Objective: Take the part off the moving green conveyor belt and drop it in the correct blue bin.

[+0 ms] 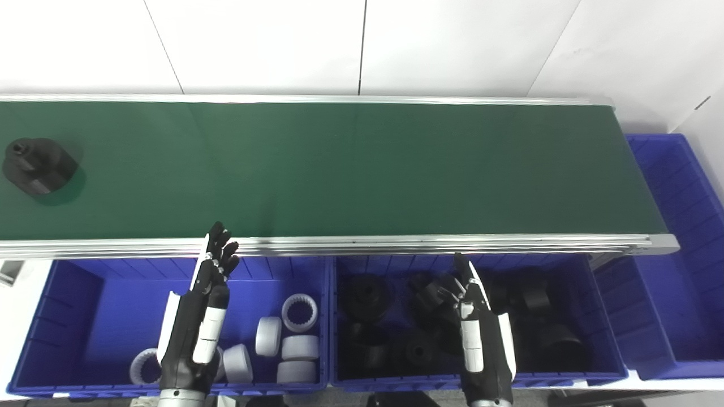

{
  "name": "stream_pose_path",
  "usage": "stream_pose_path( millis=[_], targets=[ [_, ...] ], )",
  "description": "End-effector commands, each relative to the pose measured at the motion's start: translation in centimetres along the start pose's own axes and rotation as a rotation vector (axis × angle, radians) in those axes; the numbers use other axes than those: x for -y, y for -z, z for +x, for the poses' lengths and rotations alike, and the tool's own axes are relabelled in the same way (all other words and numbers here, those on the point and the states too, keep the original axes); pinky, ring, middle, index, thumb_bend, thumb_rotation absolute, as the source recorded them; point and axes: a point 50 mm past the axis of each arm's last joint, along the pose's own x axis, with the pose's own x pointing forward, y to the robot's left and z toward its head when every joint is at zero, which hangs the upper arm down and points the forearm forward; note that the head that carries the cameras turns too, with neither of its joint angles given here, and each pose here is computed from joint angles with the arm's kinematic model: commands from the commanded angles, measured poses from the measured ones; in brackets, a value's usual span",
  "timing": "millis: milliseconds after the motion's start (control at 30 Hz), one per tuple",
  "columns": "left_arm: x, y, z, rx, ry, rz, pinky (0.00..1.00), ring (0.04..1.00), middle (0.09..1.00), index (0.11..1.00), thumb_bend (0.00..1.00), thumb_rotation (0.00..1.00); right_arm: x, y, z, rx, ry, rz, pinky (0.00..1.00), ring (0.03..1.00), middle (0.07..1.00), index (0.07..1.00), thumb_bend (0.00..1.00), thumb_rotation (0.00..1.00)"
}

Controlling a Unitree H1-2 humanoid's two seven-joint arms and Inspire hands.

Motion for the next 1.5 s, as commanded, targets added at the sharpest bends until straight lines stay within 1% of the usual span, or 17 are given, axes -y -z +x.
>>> stream_pose_path(
  millis=[0,533,633,733,800,867,1000,1067,1167,1200,1233,1367,1467],
  targets=[
    [0.0,-0.8,0.2,0.049,-0.002,-0.003,0.96,0.973,0.994,0.994,0.45,0.93,0.0,-1.0,0.0,0.073,0.003,0.013,0.83,0.89,0.959,0.936,0.73,1.0],
    [-0.1,-0.7,0.3,0.047,0.003,-0.006,0.95,0.967,0.991,0.99,0.45,0.91,0.0,-1.0,0.1,0.07,-0.003,0.011,0.82,0.89,0.962,0.944,0.74,1.0],
    [-0.1,-0.7,0.3,0.045,0.002,0.001,0.94,0.965,0.991,0.992,0.44,0.93,0.0,-1.0,0.1,0.071,-0.006,0.013,0.83,0.892,0.962,0.945,0.73,1.0],
    [-0.1,-0.6,0.3,0.045,0.002,0.002,0.95,0.963,0.991,0.994,0.45,0.93,0.0,-1.0,0.1,0.073,-0.006,0.007,0.83,0.894,0.961,0.944,0.73,1.0],
    [-0.1,-0.6,0.2,0.046,0.001,-0.001,0.95,0.961,0.989,0.993,0.45,0.93,0.0,-1.0,0.1,0.078,-0.006,0.005,0.86,0.911,0.961,0.942,0.72,1.0],
    [0.0,-0.6,0.1,0.041,-0.002,-0.002,0.95,0.96,0.989,0.994,0.46,0.93,0.2,-0.9,0.2,0.108,-0.02,-0.006,0.9,0.931,0.966,0.947,0.72,1.0],
    [0.0,-0.5,-0.5,0.009,-0.017,-0.019,0.95,0.965,0.993,0.998,0.52,0.91,0.3,-0.6,0.5,0.149,-0.051,-0.018,0.95,0.956,0.971,0.954,0.77,1.0],
    [0.0,-0.3,-0.7,-0.007,-0.029,-0.031,0.95,0.965,0.994,0.997,0.53,0.91,0.3,-0.3,0.7,0.158,-0.061,-0.016,0.95,0.959,0.974,0.956,0.78,1.0],
    [0.0,-0.1,-1.1,-0.026,-0.041,-0.054,0.95,0.969,0.997,0.997,0.51,0.9,0.4,0.0,0.7,0.157,-0.061,-0.008,0.95,0.959,0.979,0.96,0.79,1.0],
    [0.1,0.1,-1.1,-0.029,-0.039,-0.06,0.96,0.973,0.995,0.999,0.48,0.9,0.6,0.1,0.8,0.153,-0.06,-0.008,0.95,0.958,0.978,0.962,0.78,1.0],
    [0.2,0.2,-1.1,-0.032,-0.036,-0.064,0.96,0.973,0.994,0.999,0.48,0.9,0.7,0.2,0.8,0.151,-0.058,-0.008,0.94,0.957,0.978,0.962,0.78,1.0],
    [0.7,0.7,-1.0,-0.055,-0.023,-0.046,0.94,0.959,0.981,0.995,0.49,0.89,1.1,0.8,1.0,0.137,-0.053,-0.008,0.93,0.955,0.975,0.96,0.79,1.0],
    [1.4,1.3,-0.6,-0.045,-0.012,-0.035,0.93,0.959,0.98,0.99,0.46,0.88,1.7,1.2,1.2,0.122,-0.057,0.005,0.94,0.967,0.985,0.968,0.79,1.0]
  ],
)
